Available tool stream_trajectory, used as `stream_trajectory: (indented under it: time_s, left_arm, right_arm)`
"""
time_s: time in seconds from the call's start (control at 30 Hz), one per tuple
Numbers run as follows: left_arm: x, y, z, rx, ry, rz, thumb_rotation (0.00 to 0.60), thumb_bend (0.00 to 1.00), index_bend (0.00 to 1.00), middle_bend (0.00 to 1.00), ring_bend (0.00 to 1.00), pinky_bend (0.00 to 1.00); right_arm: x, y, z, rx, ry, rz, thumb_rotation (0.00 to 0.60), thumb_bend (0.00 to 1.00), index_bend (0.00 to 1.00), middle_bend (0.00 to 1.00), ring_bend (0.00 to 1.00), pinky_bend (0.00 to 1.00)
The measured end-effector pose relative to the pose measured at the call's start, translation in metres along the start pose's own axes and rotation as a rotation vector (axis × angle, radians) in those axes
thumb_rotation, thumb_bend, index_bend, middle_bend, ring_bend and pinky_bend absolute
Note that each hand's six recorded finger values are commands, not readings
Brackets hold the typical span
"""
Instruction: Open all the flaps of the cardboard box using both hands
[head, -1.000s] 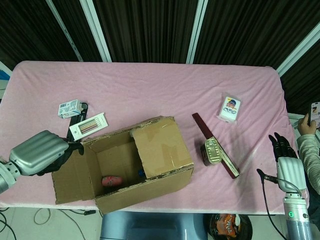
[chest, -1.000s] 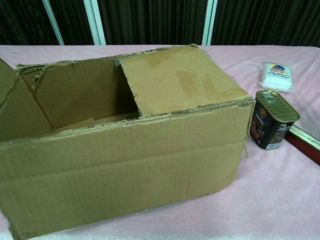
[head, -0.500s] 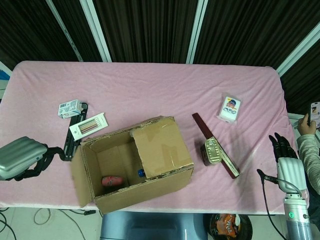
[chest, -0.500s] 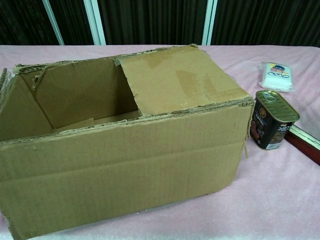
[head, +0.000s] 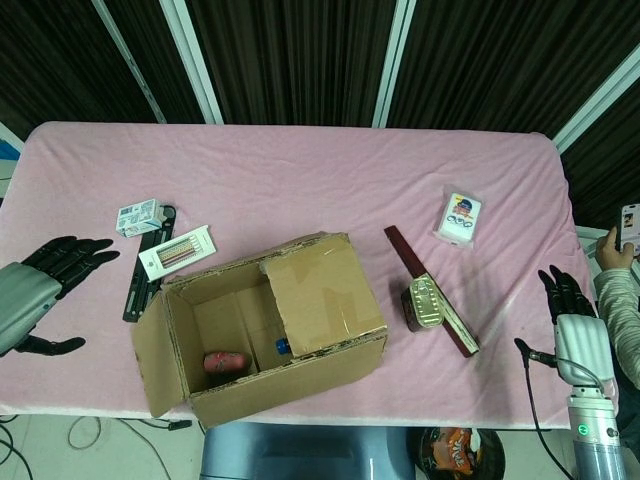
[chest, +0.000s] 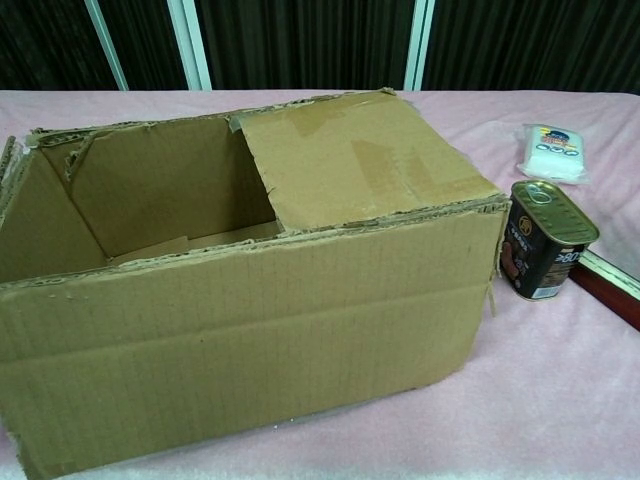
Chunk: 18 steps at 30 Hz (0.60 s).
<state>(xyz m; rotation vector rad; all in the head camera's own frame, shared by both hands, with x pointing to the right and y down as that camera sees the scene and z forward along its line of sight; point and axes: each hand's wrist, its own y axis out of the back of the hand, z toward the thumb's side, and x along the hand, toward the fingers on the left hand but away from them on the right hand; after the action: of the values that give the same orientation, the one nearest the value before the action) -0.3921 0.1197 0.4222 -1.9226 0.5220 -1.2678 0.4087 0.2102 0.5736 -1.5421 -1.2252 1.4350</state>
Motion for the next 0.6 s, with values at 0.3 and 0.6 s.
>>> stream_trajectory:
  time_s: [0.3,0.6]
  left_arm:
    - [-0.022,-0.055,-0.012,0.021,0.189,0.304,0.600,0.09,0.00,0.00,0.00,0.03]
    - [-0.049,-0.118,-0.042,-0.031,0.399,0.352,0.600,0.09,0.00,0.00,0.00,0.03]
  right_arm:
    - [-0.001,0.006,0.013,-0.002,0.052,-0.017,0.600,0.18,0.00,0.00,0.00,0.21]
    - [-0.015,0.020,0.038,0.008,0.161,-0.047,0.600,0.18,0.00,0.00,0.00,0.21]
